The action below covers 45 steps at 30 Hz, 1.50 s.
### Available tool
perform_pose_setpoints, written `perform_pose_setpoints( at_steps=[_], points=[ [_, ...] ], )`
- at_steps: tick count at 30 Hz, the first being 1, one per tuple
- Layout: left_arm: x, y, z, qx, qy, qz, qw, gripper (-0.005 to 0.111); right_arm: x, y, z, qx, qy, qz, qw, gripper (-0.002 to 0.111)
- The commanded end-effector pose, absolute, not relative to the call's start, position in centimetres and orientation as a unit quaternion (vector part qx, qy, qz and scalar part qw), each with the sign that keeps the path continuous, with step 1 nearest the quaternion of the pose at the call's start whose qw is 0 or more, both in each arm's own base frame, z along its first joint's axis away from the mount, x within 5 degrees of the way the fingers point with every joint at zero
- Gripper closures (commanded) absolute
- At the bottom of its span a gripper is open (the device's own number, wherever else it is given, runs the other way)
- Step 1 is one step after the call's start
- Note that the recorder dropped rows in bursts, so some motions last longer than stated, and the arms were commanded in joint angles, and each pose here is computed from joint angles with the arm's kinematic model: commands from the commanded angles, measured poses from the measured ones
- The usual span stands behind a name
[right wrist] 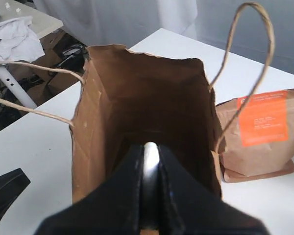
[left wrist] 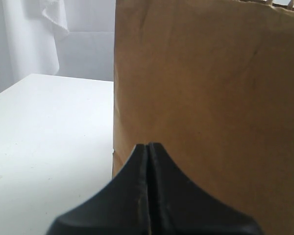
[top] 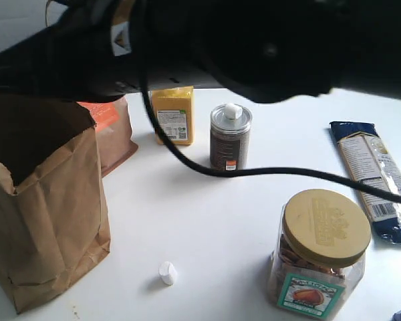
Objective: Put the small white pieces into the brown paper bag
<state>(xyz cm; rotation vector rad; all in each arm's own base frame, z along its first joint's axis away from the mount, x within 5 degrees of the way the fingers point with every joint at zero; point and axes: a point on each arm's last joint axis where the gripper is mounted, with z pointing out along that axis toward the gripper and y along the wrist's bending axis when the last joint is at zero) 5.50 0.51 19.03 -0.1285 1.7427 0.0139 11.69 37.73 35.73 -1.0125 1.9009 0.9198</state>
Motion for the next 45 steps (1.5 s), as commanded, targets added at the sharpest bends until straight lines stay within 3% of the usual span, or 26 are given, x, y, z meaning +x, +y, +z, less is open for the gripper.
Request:
perform_pose_setpoints(
  at_steps=[1,4,11,21,25,34,36,39,45],
  points=[
    [5.5,0.5,19.0,-0.058,0.764,0.0,0.643,0.107,11.5,39.9,35.4,-0.431,0.739,0.34,0.389,0.108],
    [5.5,0.5,19.0,-0.058,0.764,0.0,0.643,0.107,11.6,41.0,35.0,-0.439,0.736,0.337,0.39,0.097],
    [5.5,0.5,19.0,-0.058,0.764,0.0,0.643,0.107,11.9,41.8,33.9,-0.445,0.743,0.324,0.381,0.051],
    [5.5,0.5,19.0,-0.058,0.764,0.0,0.643,0.107,11.9,41.8,33.8,-0.448,0.744,0.317,0.381,0.047],
    [5.5,0.5,19.0,-0.058,0.764,0.0,0.643,0.107,12.0,40.8,34.8,-0.446,0.749,0.299,0.389,0.054],
    [5.5,0.5,19.0,-0.058,0.764,0.0,0.643,0.107,11.2,34.8,38.5,-0.422,0.81,0.188,0.362,0.099],
    [5.5,0.5,19.0,-0.058,0.764,0.0,0.643,0.107,11.1,33.8,37.8,-0.42,0.835,0.143,0.325,0.107],
    [5.5,0.5,19.0,-0.058,0.764,0.0,0.643,0.107,11.2,33.3,35.3,-0.43,0.852,0.09,0.283,0.108],
    [5.5,0.5,19.0,-0.058,0.764,0.0,0.643,0.107,11.3,33.0,29.6,-0.429,0.867,0.107,0.228,0.108]
  ],
)
